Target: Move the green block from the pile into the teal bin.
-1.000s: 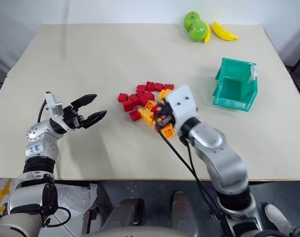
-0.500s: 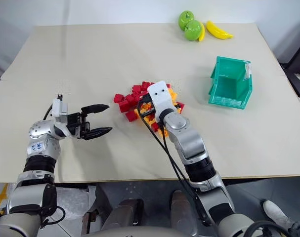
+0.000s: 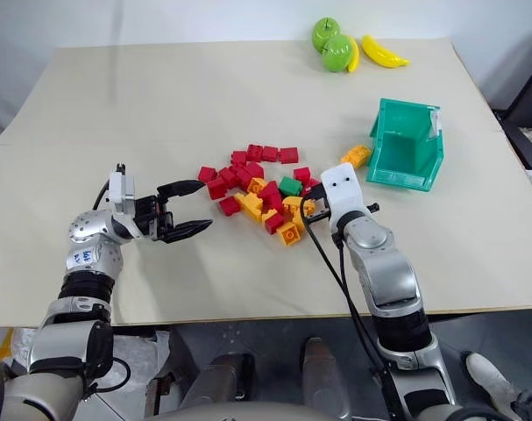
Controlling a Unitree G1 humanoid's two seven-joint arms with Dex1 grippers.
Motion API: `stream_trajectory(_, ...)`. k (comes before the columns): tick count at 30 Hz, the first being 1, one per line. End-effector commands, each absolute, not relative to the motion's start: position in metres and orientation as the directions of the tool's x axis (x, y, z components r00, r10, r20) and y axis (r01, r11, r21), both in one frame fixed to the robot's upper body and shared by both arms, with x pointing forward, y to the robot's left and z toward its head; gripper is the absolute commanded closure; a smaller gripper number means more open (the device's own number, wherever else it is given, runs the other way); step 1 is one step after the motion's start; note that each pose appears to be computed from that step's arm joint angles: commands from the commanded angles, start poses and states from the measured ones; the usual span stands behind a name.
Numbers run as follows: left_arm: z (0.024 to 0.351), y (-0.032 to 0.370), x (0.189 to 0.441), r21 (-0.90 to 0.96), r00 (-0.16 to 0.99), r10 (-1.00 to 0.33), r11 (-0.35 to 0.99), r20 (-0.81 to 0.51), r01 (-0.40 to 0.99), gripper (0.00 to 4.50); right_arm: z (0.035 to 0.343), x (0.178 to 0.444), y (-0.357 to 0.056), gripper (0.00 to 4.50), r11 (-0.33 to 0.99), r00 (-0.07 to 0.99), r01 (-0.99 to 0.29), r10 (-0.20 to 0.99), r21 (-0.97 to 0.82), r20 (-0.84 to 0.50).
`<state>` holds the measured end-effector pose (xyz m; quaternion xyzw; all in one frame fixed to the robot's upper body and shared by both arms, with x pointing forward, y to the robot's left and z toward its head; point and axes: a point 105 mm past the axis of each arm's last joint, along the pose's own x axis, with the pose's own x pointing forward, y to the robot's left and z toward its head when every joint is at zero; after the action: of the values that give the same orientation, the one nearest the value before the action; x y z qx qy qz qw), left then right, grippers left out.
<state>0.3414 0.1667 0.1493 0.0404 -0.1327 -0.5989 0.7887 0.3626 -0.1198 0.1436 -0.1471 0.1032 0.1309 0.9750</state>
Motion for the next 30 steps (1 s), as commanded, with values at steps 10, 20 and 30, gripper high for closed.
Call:
stream_trajectory(10, 0.156, 0.171, 0.342, 0.260, 0.279, -0.943, 0.320, 0.183, 0.911, 0.00, 0.160, 0.353, -0.051, 4.47, 0.768, 0.798, -0.602, 0.565, -0.218, -0.209)
stream_trajectory(20, 0.152, 0.167, 0.343, 0.243, 0.279, -0.943, 0.318, 0.184, 0.916, 0.00, 0.202, 0.302, -0.112, 3.59, 0.678, 0.713, -0.697, 0.690, -0.231, -0.126)
stream_trajectory(30, 0.154, 0.166, 0.348, 0.239, 0.266, -0.948, 0.303, 0.175, 0.923, 0.00, 0.206, 0.275, -0.188, 0.18, 0.677, 0.754, -0.657, 0.598, -0.333, -0.273)
